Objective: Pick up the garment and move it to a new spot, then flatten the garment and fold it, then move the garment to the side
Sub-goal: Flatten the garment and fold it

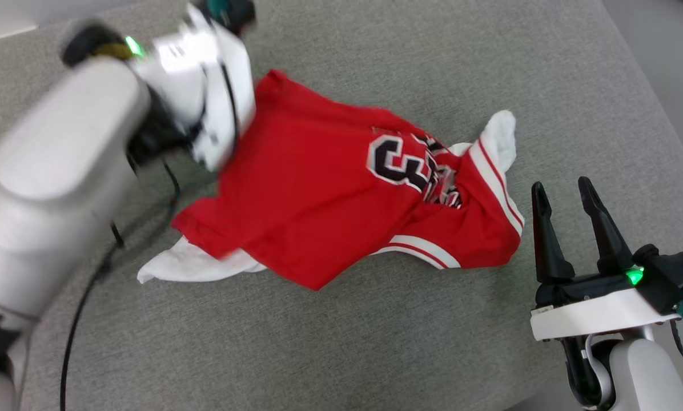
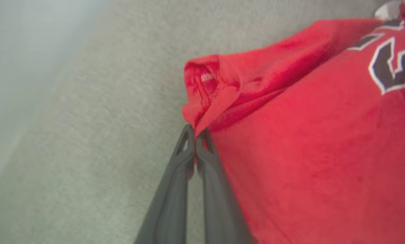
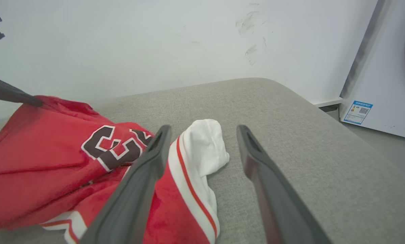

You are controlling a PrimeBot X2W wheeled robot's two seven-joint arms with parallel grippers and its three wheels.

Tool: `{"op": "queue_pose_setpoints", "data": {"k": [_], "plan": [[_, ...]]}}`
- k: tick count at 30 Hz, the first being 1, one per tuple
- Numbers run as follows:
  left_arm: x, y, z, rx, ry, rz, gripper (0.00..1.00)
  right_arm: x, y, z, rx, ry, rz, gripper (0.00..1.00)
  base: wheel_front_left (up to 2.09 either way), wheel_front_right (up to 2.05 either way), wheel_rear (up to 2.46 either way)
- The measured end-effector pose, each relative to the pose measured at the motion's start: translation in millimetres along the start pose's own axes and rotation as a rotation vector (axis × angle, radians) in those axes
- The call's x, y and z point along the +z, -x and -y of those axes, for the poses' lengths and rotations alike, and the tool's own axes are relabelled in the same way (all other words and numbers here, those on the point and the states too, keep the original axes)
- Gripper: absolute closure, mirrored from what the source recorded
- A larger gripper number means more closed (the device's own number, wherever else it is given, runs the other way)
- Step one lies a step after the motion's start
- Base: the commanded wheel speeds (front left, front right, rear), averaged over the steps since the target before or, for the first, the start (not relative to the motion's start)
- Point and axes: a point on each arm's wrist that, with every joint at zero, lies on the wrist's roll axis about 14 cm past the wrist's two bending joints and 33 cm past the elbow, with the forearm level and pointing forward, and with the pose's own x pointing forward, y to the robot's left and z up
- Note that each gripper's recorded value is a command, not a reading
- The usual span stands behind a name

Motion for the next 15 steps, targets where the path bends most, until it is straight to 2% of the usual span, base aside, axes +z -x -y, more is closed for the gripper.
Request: {"op": "queue_pose_setpoints", "data": {"k": [3,8,14,15], "plan": [[47,17,-25,0.093,0.001,0.169,1.00,2,1,0,0.002,0.000,0.005,0.00,0.00,0.00,0.00],[104,40,-58,0.244,-0.078,0.371,1.00,3,4,0,-0.001,-0.002,0.003,0.00,0.00,0.00,0.00],[140,56,-97,0.418,-0.115,0.558,1.00,0,7,5,-0.020,-0.008,-0.009,0.00,0.00,0.00,0.00],[141,56,-101,0.435,-0.124,0.569,0.50,0,7,6,-0.023,-0.006,-0.011,0.00,0.00,0.00,0.00]]}}
